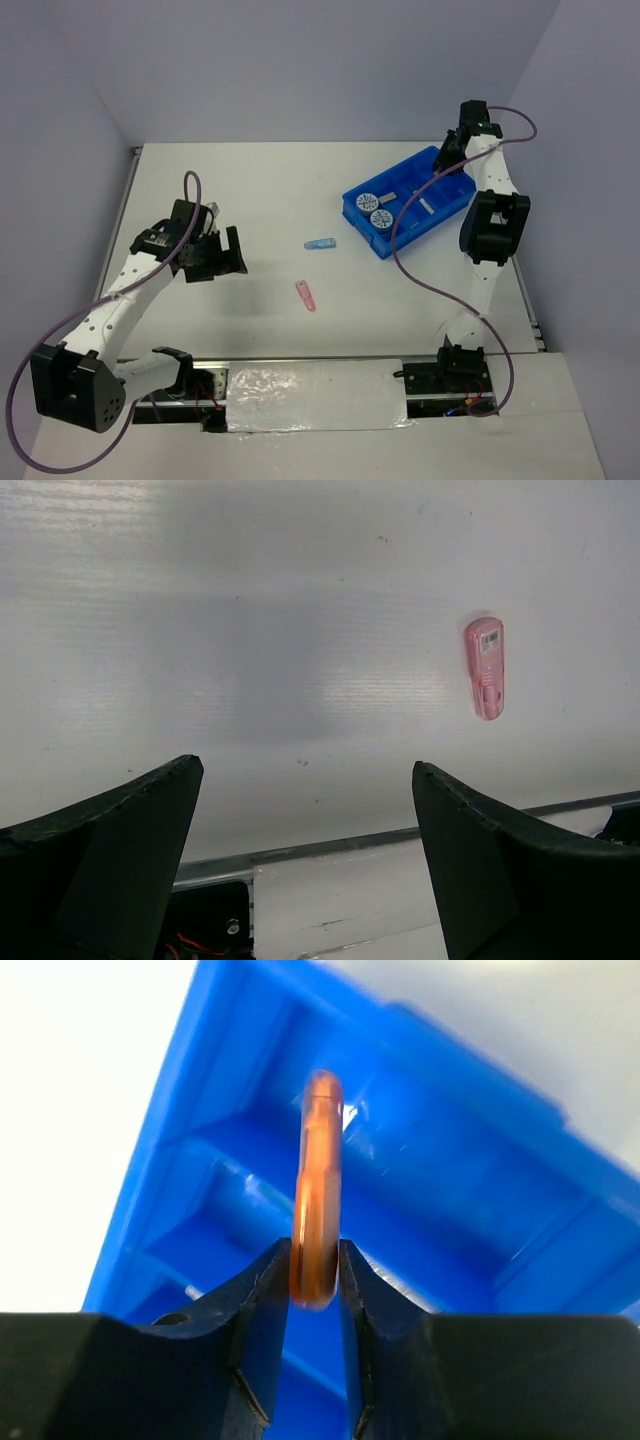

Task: Sort the stationery into containers
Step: Place the stationery in the storage box, then pick up the stationery from the center of the board, then place the stationery in the storage box, then pick up the stationery from the center of the board, then place the stationery in the storage box, then reset both arms

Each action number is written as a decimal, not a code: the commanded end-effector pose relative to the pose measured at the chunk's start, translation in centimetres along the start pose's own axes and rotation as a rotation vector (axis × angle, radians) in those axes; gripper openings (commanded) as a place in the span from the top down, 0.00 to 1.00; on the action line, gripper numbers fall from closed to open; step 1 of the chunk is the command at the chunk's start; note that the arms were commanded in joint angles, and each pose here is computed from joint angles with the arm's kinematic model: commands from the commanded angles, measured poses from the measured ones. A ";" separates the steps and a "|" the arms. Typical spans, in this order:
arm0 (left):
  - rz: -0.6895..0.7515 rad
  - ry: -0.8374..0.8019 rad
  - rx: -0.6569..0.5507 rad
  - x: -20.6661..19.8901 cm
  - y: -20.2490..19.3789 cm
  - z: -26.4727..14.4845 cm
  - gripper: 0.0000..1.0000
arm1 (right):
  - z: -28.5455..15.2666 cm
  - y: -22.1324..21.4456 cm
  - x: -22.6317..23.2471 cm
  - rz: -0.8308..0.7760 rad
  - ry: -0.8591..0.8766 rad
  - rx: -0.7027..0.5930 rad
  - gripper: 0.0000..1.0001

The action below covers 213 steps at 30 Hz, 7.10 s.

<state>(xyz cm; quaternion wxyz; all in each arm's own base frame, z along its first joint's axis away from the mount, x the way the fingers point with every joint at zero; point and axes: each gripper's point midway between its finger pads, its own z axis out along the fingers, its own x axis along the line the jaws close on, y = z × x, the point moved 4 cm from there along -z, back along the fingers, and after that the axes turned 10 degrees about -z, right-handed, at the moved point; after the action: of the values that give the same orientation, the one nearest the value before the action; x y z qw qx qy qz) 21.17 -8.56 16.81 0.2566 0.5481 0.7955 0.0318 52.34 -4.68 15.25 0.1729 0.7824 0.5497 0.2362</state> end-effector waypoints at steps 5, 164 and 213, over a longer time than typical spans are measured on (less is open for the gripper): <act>-0.011 -0.059 0.002 -1.2 0.7 0.7 0.01 | -0.1 1.0 -1.2 -0.040 0.052 -0.007 0.33; -0.119 0.123 -0.234 3.2 4.5 -2.8 0.01 | -7.9 -1.1 7.3 -0.560 -0.373 -0.243 1.00; -0.110 0.252 -0.376 0.8 13.2 -6.5 0.01 | -16.9 2.1 4.3 -0.312 -0.008 -0.335 0.00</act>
<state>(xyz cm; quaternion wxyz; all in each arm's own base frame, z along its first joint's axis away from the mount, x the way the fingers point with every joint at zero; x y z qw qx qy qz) 29.14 -2.74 24.35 0.2666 0.4712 0.8201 0.1855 49.94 -4.46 26.16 0.3559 0.6703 0.6124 0.2211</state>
